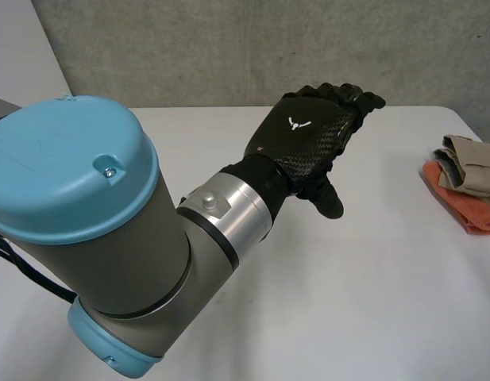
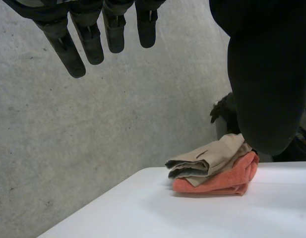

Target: Fold the laundry.

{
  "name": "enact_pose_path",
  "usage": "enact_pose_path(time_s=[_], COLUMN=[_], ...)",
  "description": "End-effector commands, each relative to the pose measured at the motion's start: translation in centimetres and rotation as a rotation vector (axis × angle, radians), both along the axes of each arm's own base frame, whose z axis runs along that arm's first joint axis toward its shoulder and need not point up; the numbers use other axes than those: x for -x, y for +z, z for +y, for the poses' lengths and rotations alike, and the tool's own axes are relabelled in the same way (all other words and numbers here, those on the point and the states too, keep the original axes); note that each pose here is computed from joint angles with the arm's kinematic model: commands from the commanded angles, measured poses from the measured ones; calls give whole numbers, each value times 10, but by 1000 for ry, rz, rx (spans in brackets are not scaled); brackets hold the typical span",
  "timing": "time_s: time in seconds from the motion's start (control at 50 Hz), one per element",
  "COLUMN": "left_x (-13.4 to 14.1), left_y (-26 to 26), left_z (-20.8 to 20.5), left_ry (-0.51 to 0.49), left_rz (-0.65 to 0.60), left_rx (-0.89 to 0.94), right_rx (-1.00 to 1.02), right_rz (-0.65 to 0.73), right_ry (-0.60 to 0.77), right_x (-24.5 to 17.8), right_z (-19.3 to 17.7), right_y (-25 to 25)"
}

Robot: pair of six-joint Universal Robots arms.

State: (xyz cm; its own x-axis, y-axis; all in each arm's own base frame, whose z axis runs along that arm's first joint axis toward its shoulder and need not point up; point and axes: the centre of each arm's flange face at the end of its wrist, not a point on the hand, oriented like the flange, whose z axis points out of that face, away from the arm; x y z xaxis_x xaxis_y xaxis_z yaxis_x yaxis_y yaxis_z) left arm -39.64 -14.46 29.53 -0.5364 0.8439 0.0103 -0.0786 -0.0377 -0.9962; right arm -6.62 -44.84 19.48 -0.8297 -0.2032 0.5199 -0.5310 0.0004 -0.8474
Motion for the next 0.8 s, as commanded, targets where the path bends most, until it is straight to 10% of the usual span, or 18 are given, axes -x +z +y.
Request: enact_pose_path(time_s=[0.02,0.16,0.4,0.58,0.8], left_x=[0,-1,-7,-24,-39], left_y=[-6,-7,-11,-20,-20], left_z=[0,1,1,-18,-28], left_ry=[0,1,20,112,156], left_rz=[-16,-30,-48,-85,-86], left_rx=[-15,-29,-45,-80,-90], right_rx=[49,112,124,-35,-192], right_rz=[248,295,-52,-353,-358], right_ry=[-248,-341,-33,289,526], right_x=[17,-17,-175,-292,-373], right_z=[10,3,36,116,207], right_y=[38,69,87,78,49])
